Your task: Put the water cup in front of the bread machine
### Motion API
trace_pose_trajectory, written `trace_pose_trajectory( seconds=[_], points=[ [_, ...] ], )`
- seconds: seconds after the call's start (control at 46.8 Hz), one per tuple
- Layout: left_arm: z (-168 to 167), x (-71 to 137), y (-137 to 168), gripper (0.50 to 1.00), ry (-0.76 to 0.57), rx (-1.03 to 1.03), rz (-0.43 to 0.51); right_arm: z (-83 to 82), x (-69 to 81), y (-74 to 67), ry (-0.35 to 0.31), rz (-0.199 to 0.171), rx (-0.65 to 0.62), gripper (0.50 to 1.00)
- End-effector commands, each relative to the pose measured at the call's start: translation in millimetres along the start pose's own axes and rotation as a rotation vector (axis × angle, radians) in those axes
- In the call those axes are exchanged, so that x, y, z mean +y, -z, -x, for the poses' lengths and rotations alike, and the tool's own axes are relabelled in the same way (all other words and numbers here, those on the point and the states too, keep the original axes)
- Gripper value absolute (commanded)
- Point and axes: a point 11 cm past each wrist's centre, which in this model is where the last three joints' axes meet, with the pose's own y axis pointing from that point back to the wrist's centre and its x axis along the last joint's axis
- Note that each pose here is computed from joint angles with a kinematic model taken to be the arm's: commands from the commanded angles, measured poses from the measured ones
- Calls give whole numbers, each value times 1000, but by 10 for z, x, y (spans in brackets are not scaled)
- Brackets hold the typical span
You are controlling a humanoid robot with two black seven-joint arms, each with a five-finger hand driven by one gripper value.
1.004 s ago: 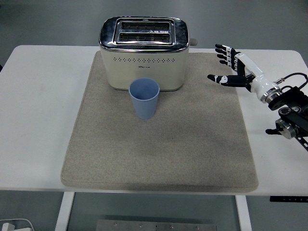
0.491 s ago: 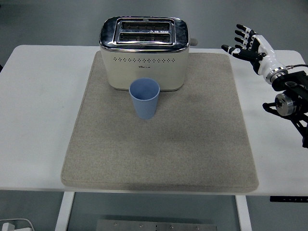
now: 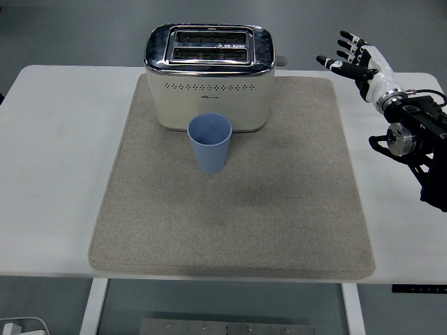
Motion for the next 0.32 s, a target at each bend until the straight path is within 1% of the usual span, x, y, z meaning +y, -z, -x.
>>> trace_pose_trajectory(
  seconds=[0.0, 0.107, 0.235, 0.299],
  points=[
    [-1, 0, 0, 1000, 0, 0, 0, 4, -4, 10, 1, -1, -5, 936],
    [1, 0, 0, 1000, 1, 0, 0, 22, -24, 76, 5, -13, -4, 936],
    [1, 0, 0, 1000, 1, 0, 0, 15, -36, 115, -2, -18, 0, 936],
    [1, 0, 0, 1000, 1, 0, 0, 34, -39, 107, -1, -16, -2, 936]
  ],
)
